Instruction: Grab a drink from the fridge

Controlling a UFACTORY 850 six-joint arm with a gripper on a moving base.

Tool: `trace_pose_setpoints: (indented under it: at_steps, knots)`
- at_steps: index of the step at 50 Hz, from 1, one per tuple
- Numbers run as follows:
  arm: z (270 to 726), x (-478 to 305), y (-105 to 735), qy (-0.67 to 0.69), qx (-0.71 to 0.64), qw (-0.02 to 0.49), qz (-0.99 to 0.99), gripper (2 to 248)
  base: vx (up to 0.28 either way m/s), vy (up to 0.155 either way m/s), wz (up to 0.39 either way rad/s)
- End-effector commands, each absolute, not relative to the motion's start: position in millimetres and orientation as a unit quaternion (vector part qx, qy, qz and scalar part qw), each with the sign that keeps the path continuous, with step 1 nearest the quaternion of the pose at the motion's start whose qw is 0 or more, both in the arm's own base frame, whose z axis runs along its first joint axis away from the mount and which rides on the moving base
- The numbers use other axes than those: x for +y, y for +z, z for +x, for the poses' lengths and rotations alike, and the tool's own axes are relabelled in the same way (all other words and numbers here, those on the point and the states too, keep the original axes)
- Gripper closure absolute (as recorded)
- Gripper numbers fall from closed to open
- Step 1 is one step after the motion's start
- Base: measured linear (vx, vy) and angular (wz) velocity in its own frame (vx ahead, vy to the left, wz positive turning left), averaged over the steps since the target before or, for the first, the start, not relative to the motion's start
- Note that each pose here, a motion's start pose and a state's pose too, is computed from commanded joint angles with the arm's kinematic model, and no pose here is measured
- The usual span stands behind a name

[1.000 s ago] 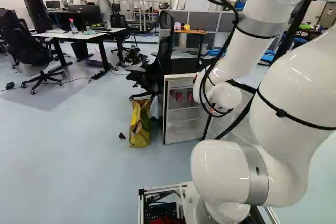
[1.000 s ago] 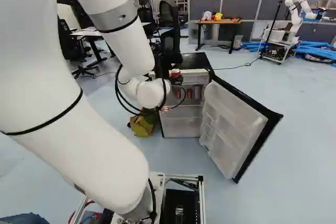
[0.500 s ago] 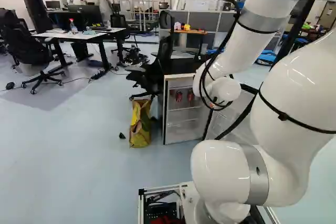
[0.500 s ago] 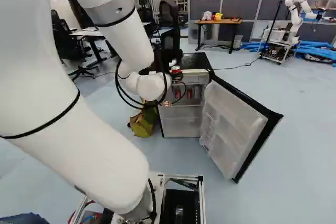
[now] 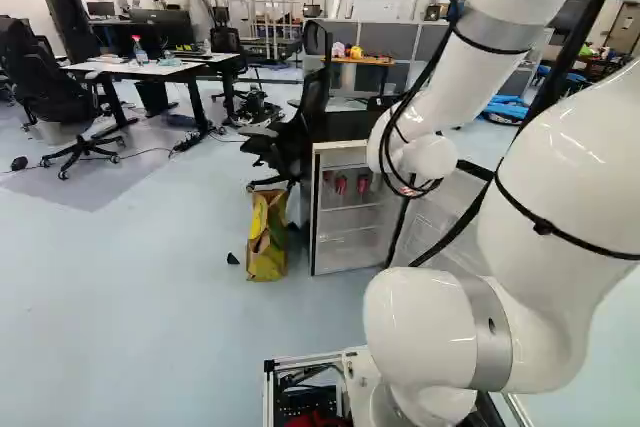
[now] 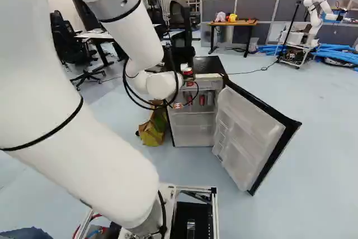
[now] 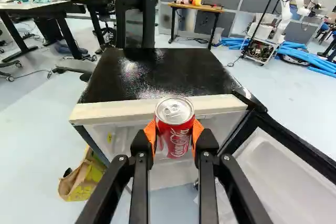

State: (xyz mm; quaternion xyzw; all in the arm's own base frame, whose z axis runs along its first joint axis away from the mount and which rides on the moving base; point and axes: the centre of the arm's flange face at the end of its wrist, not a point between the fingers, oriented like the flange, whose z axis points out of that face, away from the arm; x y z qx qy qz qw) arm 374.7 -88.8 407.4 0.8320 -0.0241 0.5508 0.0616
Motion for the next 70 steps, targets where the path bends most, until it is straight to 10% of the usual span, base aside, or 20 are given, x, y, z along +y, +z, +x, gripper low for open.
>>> trace_pose_setpoints:
  at_steps: [70]
  knots:
    - [450, -84, 458, 0.541, -0.001, 0.058, 0.839, 160, 0.0, 0.0, 0.0]
